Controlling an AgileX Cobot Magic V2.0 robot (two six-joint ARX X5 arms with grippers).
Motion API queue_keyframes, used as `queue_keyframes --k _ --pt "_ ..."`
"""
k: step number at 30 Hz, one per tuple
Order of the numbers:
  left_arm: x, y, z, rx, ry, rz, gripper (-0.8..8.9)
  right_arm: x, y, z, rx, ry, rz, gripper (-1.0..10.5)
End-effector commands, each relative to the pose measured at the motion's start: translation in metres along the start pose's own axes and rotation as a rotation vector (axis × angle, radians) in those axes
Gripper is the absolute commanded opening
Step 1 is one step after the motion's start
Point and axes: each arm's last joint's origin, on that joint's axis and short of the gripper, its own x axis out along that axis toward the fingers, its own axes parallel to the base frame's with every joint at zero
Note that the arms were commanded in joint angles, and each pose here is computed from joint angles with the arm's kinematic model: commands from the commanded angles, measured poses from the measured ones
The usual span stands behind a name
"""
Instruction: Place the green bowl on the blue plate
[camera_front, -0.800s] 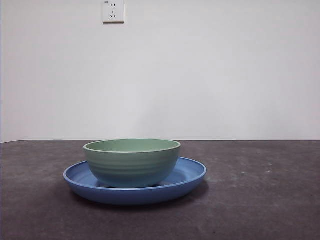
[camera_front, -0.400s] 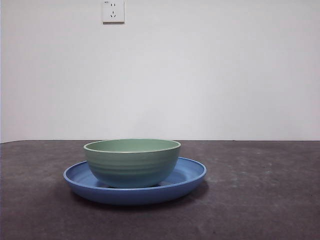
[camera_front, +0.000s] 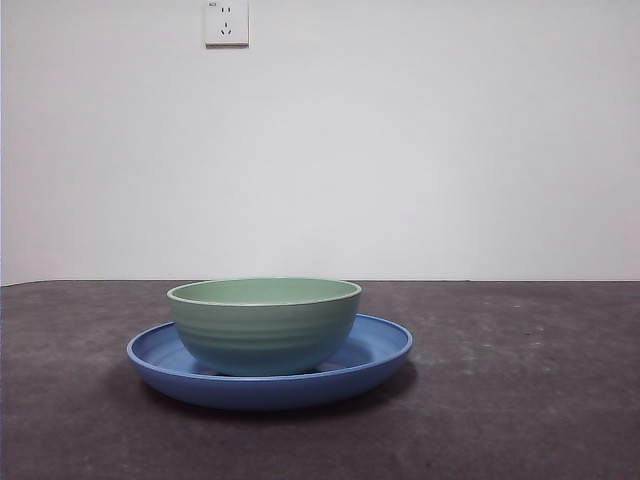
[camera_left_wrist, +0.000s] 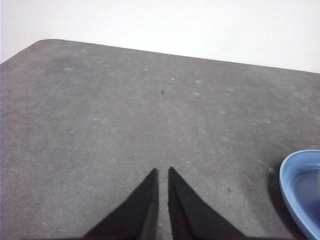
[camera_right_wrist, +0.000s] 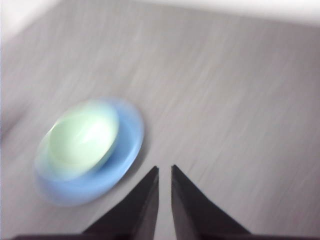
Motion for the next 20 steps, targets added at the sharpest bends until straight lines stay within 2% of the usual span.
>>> queue_keyframes --k 1,4,12,20 --pt "0.002 0.001 -0.005 -0.006 0.004 0.004 0.3 0.017 -0.011 -0.029 -0.053 -0.165 -0.085 0.4" --pt "0.002 0.001 -0.005 -0.006 0.004 0.004 0.3 0.034 -0.024 -0.066 -0.058 -0.286 -0.216 0.4" --pt "0.002 0.001 -0.005 -0.006 0.004 0.004 0.3 0.058 -0.037 -0.138 -0.048 -0.319 -0.297 0.4" --pt "0.002 0.001 -0.005 -0.006 0.004 0.004 0.3 0.071 -0.045 -0.171 -0.023 -0.301 -0.359 0.4"
